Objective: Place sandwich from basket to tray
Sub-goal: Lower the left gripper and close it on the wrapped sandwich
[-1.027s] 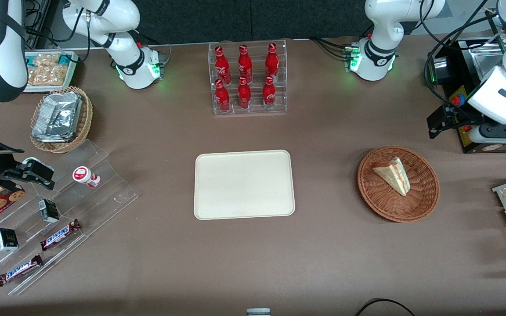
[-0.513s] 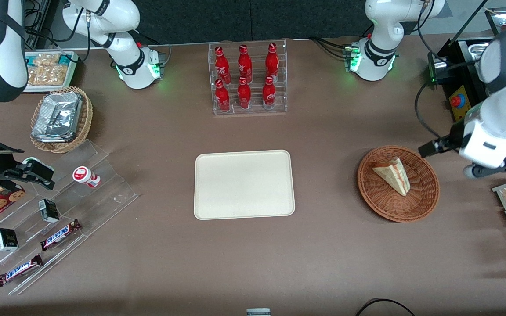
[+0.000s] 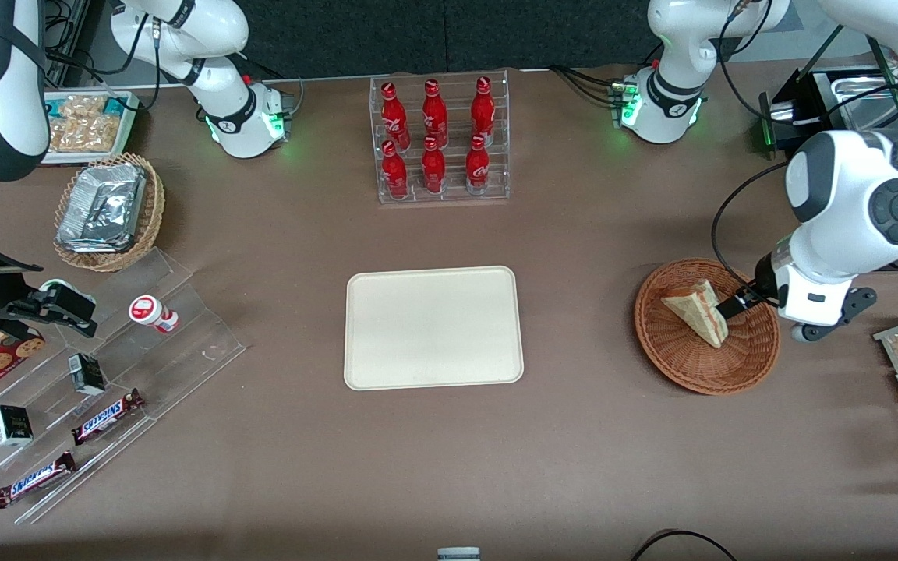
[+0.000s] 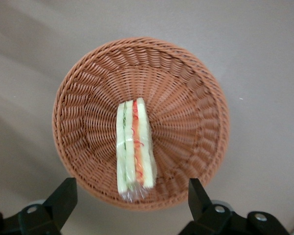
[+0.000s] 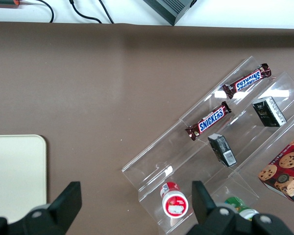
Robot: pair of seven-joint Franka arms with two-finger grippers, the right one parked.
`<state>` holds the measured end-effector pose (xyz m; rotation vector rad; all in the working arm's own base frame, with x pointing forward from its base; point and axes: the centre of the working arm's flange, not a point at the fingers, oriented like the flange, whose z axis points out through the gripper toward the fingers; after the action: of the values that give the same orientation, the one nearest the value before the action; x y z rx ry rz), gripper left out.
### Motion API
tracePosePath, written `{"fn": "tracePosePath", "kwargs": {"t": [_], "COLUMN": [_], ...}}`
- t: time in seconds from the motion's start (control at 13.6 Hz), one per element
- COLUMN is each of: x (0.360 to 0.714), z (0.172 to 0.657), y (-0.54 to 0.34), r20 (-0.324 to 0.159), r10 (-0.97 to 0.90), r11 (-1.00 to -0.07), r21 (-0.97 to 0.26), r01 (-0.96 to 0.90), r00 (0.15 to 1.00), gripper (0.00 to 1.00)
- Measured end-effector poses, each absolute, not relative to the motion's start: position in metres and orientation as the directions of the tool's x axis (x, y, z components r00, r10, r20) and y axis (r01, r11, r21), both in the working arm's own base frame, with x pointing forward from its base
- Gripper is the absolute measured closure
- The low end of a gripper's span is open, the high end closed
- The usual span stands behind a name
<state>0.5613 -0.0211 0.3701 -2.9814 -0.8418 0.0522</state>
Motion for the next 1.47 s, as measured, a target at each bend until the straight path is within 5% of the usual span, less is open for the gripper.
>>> {"fn": "tracePosePath", "kwargs": {"t": [0.29, 1.25, 1.47], "x": [0.536, 0.537, 0.534], "z": [0.322, 0.235, 0.228], "y": [-0.020, -0.029, -0.029], "r20": [-0.011, -0.016, -0.014], "r10": [0.609, 0.672, 0.672], "r11": [-0.792, -0.741, -0.740], "r21": [-0.043, -0.020, -0.016], "r01": [0.608, 0.671, 0.672], "r00": [0.793, 0.741, 0.740], "gripper": [0.00, 0.01, 0.28]}}
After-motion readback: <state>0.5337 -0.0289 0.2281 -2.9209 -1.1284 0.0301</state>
